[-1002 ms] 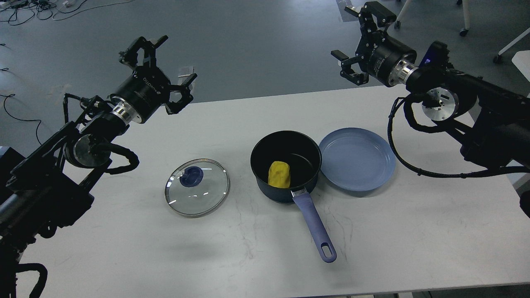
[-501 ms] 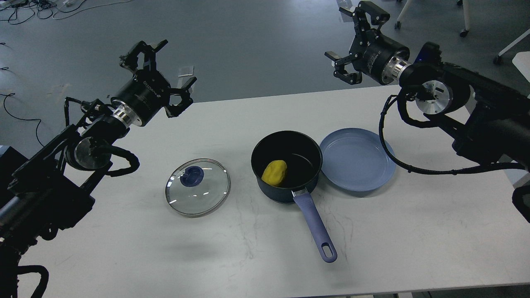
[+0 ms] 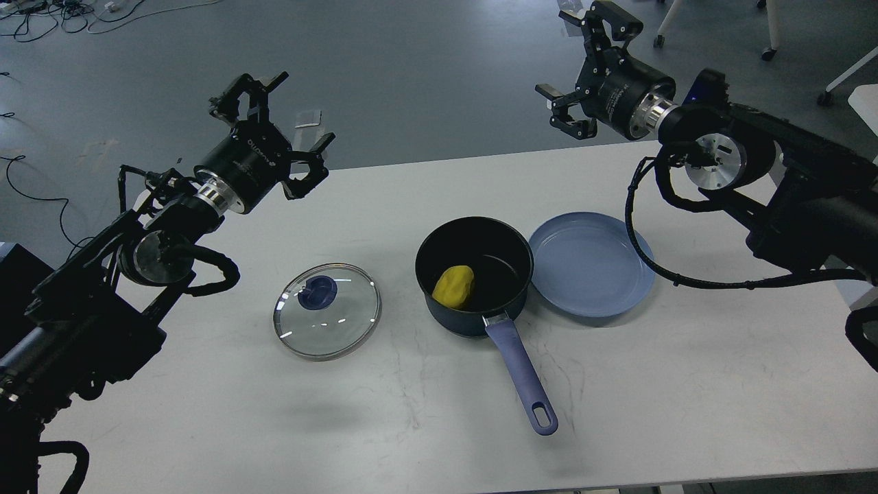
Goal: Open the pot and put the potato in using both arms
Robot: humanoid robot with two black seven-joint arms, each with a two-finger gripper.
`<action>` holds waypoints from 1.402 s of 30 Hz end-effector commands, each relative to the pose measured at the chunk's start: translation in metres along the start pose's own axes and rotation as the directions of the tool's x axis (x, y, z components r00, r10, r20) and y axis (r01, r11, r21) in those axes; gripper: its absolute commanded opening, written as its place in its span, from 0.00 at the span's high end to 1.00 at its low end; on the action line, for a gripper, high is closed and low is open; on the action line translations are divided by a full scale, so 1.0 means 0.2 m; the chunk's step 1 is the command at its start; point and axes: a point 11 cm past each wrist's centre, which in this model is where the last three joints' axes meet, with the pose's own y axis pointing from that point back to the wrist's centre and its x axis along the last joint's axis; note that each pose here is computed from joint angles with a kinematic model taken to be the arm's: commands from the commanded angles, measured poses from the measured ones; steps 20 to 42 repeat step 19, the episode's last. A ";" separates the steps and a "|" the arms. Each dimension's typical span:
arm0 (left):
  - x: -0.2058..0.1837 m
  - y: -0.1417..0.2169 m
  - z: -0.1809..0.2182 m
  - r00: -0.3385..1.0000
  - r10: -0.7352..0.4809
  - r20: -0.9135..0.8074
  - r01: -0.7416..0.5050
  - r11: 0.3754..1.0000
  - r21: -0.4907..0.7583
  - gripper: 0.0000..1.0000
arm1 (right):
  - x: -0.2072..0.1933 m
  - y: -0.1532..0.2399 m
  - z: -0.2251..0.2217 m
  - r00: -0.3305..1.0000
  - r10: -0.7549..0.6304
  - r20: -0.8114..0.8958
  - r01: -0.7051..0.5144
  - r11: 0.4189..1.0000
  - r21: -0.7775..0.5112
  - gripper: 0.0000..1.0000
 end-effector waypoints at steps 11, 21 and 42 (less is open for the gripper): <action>0.02 0.01 -0.02 1.000 0.008 -0.009 -0.008 1.000 0.004 0.00 | 0.01 0.01 0.03 1.000 0.005 -0.004 -0.005 1.000 -0.014 0.00; 0.03 0.02 -0.02 1.000 0.013 0.000 -0.013 1.000 0.007 0.00 | -0.03 0.00 0.08 1.000 -0.012 0.011 0.012 1.000 -0.029 0.00; 0.03 0.02 -0.02 1.000 0.013 0.000 -0.013 1.000 0.007 0.00 | -0.03 0.00 0.08 1.000 -0.012 0.011 0.012 1.000 -0.029 0.00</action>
